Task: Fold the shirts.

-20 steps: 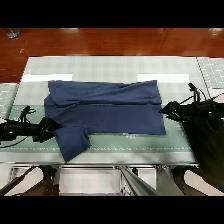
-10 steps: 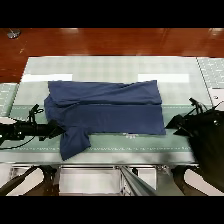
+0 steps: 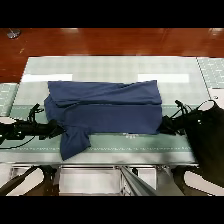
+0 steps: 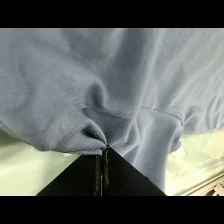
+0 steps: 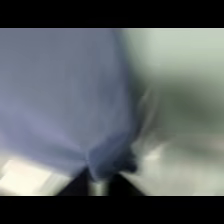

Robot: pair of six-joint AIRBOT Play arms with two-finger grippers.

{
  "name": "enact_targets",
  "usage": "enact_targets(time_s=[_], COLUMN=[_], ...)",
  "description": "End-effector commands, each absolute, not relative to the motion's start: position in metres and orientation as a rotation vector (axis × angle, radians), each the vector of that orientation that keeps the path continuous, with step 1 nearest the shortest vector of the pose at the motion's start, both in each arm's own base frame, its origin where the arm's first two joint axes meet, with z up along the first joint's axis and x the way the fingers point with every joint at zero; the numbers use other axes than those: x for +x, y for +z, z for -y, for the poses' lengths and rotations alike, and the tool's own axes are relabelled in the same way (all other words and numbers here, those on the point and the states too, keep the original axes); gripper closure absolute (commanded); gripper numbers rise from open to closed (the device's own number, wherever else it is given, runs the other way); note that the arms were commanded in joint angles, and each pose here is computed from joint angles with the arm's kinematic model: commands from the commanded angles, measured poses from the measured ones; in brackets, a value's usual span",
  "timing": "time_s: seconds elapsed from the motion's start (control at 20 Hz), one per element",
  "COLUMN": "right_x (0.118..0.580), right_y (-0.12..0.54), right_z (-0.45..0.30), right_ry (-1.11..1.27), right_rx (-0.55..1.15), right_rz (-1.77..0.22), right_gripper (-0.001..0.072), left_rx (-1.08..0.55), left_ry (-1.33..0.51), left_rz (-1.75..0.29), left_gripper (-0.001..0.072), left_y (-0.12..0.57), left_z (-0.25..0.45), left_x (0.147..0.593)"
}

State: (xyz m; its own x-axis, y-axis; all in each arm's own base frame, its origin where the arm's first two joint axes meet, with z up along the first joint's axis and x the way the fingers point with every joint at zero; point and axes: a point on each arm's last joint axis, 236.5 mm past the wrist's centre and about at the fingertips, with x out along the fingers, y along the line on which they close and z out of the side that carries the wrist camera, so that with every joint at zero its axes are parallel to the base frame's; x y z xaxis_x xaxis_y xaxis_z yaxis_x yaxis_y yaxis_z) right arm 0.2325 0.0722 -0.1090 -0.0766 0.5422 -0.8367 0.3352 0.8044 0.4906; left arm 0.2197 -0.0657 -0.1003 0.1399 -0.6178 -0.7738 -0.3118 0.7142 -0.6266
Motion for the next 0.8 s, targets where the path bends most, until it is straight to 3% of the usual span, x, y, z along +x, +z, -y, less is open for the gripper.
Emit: enact_targets(time_s=[0.0, 0.25, 0.45, 0.75], right_x=[0.252, 0.300, 0.354, 0.427], right_y=[-0.092, -0.052, -0.031, -0.042], right_z=[-0.089, -0.076, -0.072, -0.066], right_ry=[0.320, 0.366, 0.389, 0.372], right_rx=[0.705, 0.629, 0.579, 0.591], right_rz=[-1.626, -1.505, -1.427, -1.371], right_gripper=[0.0695, 0.0696, 0.0696, 0.0696], left_rx=[-0.817, -0.759, -0.711, -0.687], left_ry=[-0.304, -0.300, -0.268, -0.285], left_rz=[-1.476, -1.367, -1.237, -1.219], left_gripper=[0.0678, 0.0678, 0.0679, 0.0679], left_y=[-0.091, -0.060, -0.024, -0.026], left_z=[0.071, 0.052, 0.031, 0.036], left_x=[0.218, 0.262, 0.325, 0.430])
